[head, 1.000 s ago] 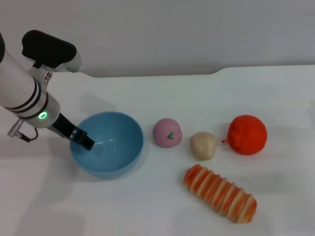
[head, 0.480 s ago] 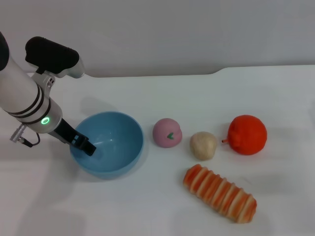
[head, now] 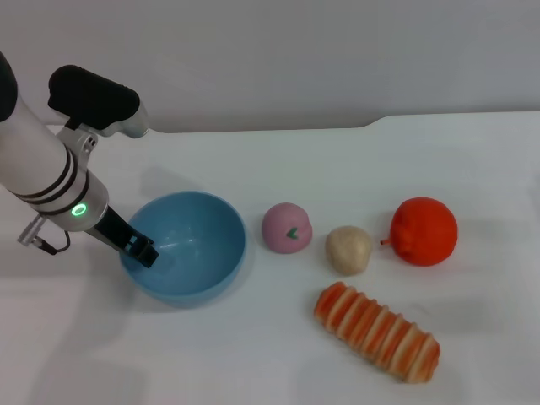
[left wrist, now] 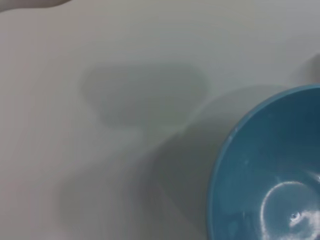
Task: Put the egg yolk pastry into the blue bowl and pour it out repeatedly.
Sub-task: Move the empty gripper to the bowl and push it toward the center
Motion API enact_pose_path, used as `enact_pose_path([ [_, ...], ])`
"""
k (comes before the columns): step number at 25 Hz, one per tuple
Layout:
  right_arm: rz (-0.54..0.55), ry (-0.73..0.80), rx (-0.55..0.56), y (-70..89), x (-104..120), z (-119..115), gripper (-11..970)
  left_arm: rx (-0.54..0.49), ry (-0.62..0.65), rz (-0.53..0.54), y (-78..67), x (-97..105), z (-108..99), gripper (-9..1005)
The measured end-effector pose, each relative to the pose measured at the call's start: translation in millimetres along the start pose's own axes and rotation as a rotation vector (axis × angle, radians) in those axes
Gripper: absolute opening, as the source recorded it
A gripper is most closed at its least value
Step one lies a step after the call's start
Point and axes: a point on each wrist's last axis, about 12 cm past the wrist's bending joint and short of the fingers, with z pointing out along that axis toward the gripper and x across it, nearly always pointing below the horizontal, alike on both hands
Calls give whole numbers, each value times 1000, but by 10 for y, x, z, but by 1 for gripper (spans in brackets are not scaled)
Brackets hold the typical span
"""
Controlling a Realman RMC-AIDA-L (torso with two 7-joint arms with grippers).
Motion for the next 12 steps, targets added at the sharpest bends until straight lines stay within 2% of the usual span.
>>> enact_pose_path([
  [6, -1, -1, -4, 7, -2, 4, 766, 12, -18, -4, -21, -45, -45, 369],
  [11, -1, 0, -10, 12, -1, 3, 766, 14, -73, 3, -50, -169, -130, 129],
  [12, -2, 0, -12, 14, 0, 1, 766, 17, -82, 8, -64, -200, -145, 117],
])
